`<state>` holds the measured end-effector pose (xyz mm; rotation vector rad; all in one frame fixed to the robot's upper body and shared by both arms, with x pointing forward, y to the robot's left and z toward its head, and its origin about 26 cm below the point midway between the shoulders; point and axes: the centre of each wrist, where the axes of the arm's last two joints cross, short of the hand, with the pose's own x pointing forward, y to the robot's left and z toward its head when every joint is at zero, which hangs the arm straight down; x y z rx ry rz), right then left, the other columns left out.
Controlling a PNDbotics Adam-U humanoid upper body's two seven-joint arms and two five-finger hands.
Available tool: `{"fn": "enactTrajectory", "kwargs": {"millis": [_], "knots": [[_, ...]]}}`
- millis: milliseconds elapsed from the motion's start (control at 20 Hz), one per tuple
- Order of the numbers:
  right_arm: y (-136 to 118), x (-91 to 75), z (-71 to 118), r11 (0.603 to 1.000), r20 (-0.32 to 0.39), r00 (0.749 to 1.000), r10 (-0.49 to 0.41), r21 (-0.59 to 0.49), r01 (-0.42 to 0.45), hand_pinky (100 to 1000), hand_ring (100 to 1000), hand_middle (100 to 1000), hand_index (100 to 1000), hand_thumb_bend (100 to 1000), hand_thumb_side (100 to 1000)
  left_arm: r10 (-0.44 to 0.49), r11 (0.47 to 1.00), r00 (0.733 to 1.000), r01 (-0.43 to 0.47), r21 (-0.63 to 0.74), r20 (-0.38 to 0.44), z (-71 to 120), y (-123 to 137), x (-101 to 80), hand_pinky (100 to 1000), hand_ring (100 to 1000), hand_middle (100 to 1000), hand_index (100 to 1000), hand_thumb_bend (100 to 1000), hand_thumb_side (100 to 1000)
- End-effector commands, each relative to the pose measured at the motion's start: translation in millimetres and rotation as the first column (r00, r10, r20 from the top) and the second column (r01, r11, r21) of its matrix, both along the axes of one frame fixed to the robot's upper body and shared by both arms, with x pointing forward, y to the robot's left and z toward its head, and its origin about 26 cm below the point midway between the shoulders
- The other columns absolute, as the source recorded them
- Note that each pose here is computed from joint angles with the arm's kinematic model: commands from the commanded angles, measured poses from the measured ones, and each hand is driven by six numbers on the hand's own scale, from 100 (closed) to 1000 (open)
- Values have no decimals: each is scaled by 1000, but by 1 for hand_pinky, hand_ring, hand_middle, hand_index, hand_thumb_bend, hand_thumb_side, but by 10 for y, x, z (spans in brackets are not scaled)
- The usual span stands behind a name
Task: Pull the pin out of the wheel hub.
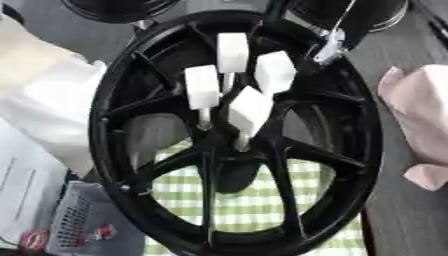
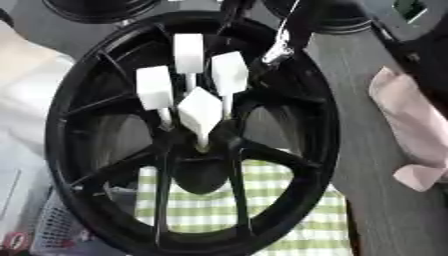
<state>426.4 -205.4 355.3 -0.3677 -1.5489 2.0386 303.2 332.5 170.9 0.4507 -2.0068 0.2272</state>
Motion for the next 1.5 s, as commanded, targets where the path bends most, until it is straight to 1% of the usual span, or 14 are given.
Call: {"fn": "enactTrajectory", "kwargs": {"millis": [50,200,650,800,1200,1500], "knots": [[-8,-14,107,1000,16,1000,3,-1,-3,886,808,765,834,624,340,2,1000,1000,-3,23,27,109,35,-10,663,731,644,763,723,489],[8,-36,105,1000,-6,1000,15,-1,-15,885,804,759,833,625,344,4,1000,1000,-5,23,27,108,37,-8,663,731,644,763,723,488],[58,-85,85,999,-42,999,23,-21,-24,868,780,720,814,623,340,0,1000,1000,-1,22,29,110,29,-4,664,731,644,763,725,489],[83,-103,73,1000,-53,998,18,-13,-19,857,764,698,800,623,332,-1,1000,1000,1,21,30,113,24,-2,664,731,644,763,726,490],[151,-151,26,1000,-82,997,-11,-20,10,845,750,682,785,618,323,-6,1000,999,5,19,31,121,12,4,664,731,643,763,727,490],[196,-149,-4,999,-78,996,-35,-22,33,833,732,632,738,575,272,-9,1000,999,8,16,32,122,4,7,664,731,641,763,726,491]]}}
